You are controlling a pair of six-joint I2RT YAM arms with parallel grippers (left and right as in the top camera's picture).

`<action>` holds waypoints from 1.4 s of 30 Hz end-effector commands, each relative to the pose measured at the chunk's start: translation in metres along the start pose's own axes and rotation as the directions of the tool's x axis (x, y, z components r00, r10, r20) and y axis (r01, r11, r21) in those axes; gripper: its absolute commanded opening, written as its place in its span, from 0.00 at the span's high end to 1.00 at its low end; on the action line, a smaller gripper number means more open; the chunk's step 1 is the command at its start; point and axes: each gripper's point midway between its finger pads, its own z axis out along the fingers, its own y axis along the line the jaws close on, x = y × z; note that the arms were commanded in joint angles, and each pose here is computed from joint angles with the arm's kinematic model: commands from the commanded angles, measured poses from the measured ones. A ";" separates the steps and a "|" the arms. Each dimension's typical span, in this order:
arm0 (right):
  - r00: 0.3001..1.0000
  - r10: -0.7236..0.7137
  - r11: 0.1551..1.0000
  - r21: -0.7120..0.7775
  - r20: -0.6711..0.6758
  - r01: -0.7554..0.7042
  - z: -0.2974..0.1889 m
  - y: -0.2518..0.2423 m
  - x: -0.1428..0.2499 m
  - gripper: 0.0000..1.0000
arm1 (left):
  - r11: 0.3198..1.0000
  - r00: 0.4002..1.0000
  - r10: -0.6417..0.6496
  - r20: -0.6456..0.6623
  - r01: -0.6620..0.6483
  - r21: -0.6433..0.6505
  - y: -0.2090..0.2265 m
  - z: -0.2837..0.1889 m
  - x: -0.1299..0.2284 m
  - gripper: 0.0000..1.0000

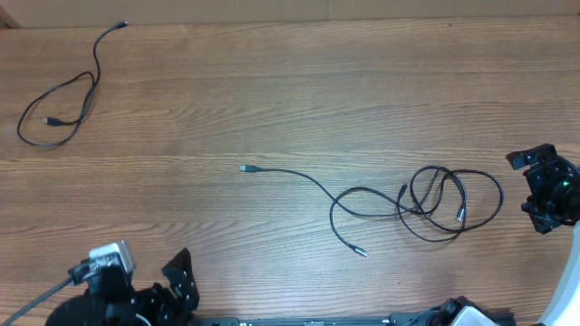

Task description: Untangle cables

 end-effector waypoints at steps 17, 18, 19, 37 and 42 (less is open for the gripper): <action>1.000 -0.018 1.000 -0.013 0.013 0.018 -0.003 0.005 -0.004 0.00 | 0.999 0.991 0.005 0.131 -0.009 0.035 0.000 -0.023 0.005 0.01; 1.000 -0.018 1.000 -0.013 0.013 0.018 -0.003 0.005 -0.004 0.00 | 0.999 0.991 0.005 0.131 -0.009 0.035 0.000 -0.023 0.005 0.00; 1.000 -0.018 1.000 -0.013 0.013 0.018 -0.003 0.005 -0.004 0.00 | 0.999 0.991 0.005 0.131 -0.009 0.035 0.000 -0.023 0.005 0.01; 1.000 -0.018 1.000 -0.013 0.013 0.018 -0.003 0.005 -0.004 0.00 | 0.999 0.991 0.005 0.135 -0.010 0.037 0.000 -0.023 0.004 0.01; 1.000 -0.018 1.000 -0.013 0.013 0.018 -0.003 0.005 -0.004 0.00 | 0.999 0.991 0.005 0.135 -0.010 0.036 0.000 -0.023 0.004 0.01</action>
